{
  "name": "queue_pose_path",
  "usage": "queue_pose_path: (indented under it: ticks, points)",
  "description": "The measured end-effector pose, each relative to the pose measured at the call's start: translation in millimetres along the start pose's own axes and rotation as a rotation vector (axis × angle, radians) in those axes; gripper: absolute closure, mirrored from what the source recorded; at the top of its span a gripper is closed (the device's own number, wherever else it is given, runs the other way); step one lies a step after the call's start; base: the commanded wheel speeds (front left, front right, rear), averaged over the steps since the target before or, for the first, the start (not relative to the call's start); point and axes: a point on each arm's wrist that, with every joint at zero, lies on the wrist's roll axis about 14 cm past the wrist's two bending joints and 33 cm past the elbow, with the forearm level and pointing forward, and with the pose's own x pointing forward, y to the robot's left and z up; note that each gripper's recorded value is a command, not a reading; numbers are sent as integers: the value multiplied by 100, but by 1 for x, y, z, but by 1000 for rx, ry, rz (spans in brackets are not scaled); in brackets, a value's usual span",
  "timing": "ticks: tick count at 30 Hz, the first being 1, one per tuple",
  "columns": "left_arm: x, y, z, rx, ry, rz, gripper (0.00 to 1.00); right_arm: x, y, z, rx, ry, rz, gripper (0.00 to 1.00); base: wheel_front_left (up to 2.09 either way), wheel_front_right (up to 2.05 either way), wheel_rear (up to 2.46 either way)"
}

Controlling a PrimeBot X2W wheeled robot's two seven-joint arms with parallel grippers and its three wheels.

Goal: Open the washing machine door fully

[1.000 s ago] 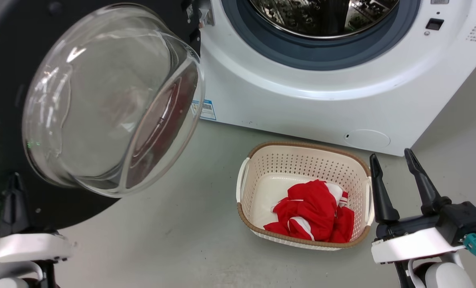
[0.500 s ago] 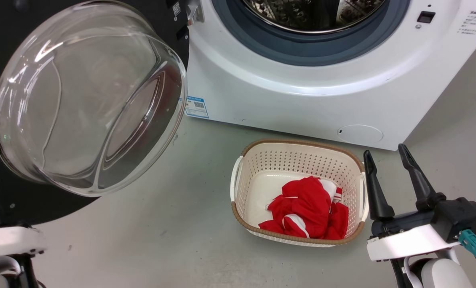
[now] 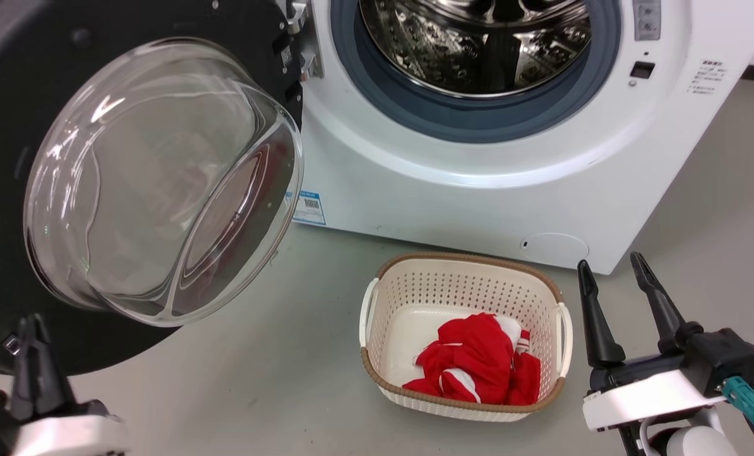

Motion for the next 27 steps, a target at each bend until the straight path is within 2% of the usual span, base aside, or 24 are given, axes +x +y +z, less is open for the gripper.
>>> queue_pose_path:
  ticks: [1,7,12,18,27]
  points:
    - [-3,-5,0,-9,1,-14,0,-1,0,2,-3,-4,-1,0,0,0,0]
    - [-17,-33,2,-50,-1,-94,0,-13,-2,9,-13,-13,-14,0,0,0,0]
    - [-22,-71,3,-77,-4,-209,0,-23,-8,15,-31,-20,-40,0,0,0,0]
    - [-25,-122,6,-105,-9,-365,0,-35,-25,22,-65,-28,-94,0,0,0,0]
    - [-21,-171,8,-124,-20,-501,0,-61,-60,29,-127,-15,-211,0,0,0,0]
